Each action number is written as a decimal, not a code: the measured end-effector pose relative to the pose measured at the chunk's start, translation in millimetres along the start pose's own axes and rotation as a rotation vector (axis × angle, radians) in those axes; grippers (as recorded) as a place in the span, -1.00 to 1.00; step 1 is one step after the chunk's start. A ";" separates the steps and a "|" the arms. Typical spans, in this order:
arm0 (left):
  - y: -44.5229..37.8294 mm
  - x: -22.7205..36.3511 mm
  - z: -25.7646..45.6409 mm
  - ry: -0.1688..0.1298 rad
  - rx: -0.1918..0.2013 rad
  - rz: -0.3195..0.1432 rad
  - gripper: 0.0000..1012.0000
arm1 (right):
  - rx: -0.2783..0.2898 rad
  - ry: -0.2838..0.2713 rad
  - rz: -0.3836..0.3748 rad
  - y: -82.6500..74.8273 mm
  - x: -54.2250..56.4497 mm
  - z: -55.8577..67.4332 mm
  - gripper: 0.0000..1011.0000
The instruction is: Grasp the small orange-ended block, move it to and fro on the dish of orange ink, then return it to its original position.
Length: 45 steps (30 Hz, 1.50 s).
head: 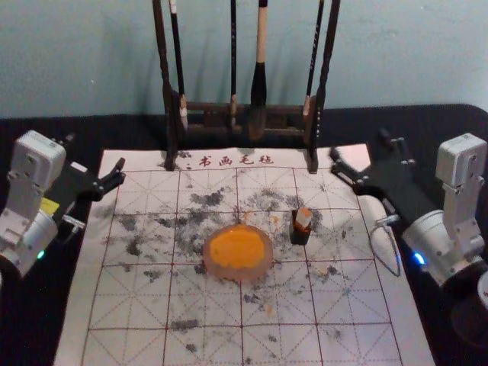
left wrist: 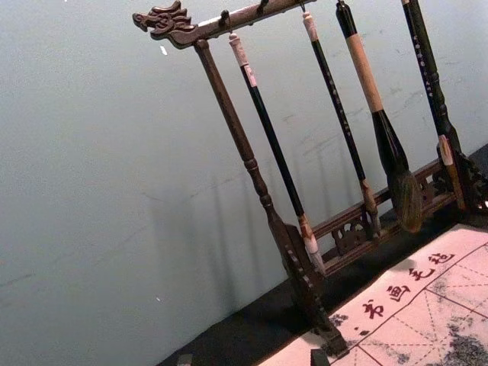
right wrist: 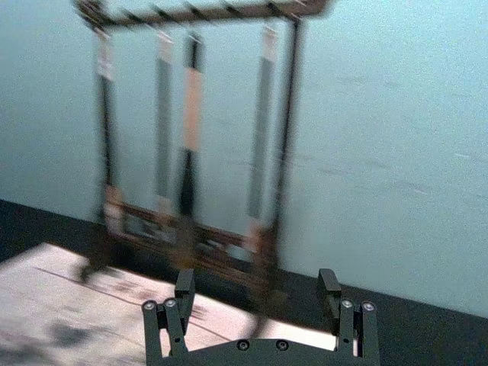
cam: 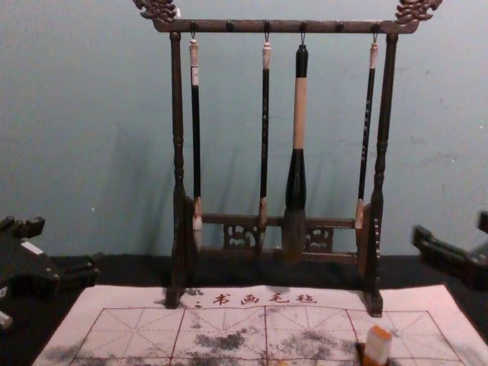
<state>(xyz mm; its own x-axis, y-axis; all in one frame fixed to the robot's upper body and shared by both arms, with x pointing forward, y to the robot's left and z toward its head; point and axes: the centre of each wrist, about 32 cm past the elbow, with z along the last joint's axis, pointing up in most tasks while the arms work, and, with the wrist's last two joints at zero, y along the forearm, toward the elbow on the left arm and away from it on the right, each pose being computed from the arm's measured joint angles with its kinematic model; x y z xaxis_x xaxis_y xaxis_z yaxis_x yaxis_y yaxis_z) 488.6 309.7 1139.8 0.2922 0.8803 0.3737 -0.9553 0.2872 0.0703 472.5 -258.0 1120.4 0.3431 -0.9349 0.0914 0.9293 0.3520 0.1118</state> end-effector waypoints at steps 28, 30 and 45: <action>0.0 0.0 0.0 0.000 0.000 0.000 0.98 | -0.210 -0.079 0.026 -21.5 7.0 -40.5 0.98; 0.0 0.0 0.0 0.000 0.000 0.000 0.98 | -0.208 -0.079 0.026 -21.4 7.0 -40.3 0.98; 0.0 0.0 0.0 0.000 0.000 0.000 0.98 | -0.202 -0.077 0.023 -20.6 7.4 -39.2 0.98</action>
<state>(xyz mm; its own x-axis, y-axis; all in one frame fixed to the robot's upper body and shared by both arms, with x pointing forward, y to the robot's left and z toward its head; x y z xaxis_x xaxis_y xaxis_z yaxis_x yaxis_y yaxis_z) 488.6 309.7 1139.8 0.2922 0.8803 0.3737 -0.9553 0.2873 0.0703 461.3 -274.1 1080.0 0.3602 -0.9176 0.1680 0.9325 0.3495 -0.0907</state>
